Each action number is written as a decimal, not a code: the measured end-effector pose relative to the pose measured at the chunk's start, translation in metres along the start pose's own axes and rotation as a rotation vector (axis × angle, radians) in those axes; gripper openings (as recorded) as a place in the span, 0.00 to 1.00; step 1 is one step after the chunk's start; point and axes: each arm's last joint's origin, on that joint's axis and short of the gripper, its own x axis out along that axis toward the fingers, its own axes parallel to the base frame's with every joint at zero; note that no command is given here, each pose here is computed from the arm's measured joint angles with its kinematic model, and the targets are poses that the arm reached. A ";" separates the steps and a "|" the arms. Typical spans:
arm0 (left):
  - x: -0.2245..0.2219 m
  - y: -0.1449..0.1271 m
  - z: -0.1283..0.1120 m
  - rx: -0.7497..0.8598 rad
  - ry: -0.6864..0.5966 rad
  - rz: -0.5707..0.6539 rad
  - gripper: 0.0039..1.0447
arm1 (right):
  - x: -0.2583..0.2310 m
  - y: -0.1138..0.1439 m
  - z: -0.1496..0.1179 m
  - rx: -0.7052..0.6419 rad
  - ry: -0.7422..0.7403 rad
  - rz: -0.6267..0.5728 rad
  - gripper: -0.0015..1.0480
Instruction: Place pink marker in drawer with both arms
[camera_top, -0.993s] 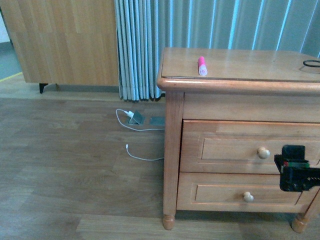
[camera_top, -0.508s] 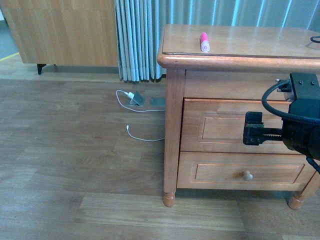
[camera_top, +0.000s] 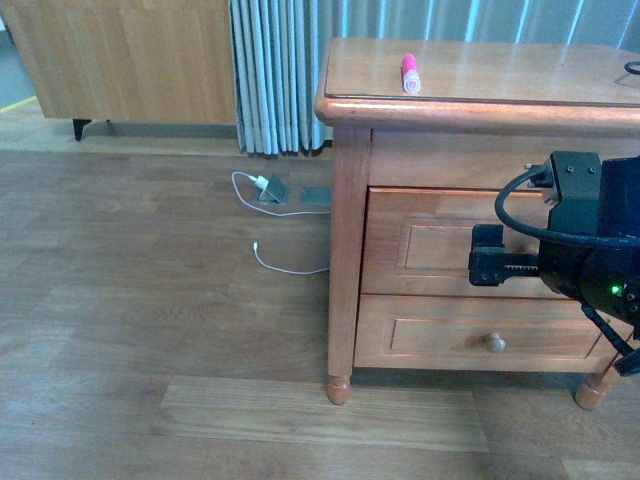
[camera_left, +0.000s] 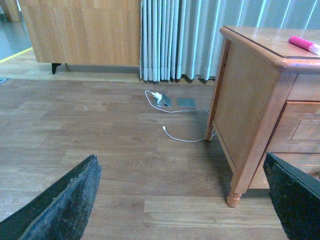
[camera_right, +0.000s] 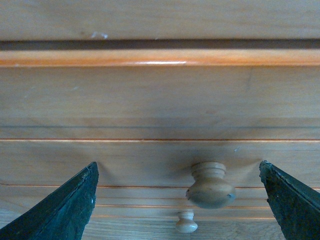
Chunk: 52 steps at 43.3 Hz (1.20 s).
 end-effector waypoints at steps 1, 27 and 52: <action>0.000 0.000 0.000 0.000 0.000 0.000 0.94 | 0.000 -0.001 0.001 -0.001 -0.002 -0.001 0.92; 0.000 0.000 0.000 0.000 0.000 0.000 0.94 | 0.006 -0.006 -0.003 -0.019 0.023 -0.014 0.92; 0.000 0.000 0.000 0.000 0.000 0.000 0.94 | 0.009 -0.012 -0.006 -0.019 0.016 -0.036 0.50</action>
